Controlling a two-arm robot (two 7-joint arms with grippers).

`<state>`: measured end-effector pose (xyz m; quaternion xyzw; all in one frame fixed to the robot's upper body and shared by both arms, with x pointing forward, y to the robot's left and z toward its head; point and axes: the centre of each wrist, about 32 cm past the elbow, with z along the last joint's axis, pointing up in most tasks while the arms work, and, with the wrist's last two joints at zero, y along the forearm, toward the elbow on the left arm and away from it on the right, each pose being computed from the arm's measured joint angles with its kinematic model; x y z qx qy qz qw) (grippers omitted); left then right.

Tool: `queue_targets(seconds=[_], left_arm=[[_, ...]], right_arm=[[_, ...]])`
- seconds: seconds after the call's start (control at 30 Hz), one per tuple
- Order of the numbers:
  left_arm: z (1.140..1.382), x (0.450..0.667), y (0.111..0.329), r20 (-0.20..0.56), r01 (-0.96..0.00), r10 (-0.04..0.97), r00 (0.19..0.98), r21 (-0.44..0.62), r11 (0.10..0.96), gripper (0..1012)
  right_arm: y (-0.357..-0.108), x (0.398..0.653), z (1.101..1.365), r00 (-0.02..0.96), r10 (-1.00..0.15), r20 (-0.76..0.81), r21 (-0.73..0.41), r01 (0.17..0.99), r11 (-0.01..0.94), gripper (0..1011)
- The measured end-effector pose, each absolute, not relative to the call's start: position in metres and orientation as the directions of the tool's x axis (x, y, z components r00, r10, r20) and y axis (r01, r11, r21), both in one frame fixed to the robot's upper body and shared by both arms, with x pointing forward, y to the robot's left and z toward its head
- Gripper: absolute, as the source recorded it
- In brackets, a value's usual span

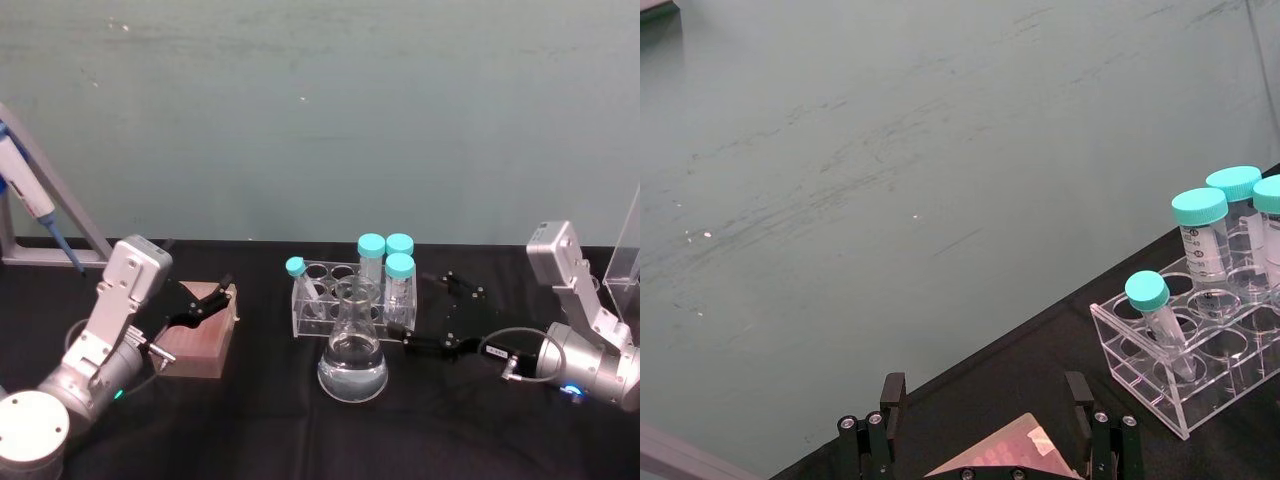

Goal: Place the experimental apparatus aside using one hand.

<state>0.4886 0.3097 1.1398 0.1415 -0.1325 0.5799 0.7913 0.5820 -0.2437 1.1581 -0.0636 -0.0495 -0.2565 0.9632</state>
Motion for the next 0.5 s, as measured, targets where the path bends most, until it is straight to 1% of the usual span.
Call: queue_targets(seconds=[0.5], left_arm=[[1.1398, 0.4886, 0.3097, 0.374, -0.955, 0.880, 0.292, 0.070, 0.287, 1000]], right_arm=[[-0.2343, 0.5856, 1.1600, 0.885, -0.448, 0.130, -0.089, 0.460, 0.883, 1003]])
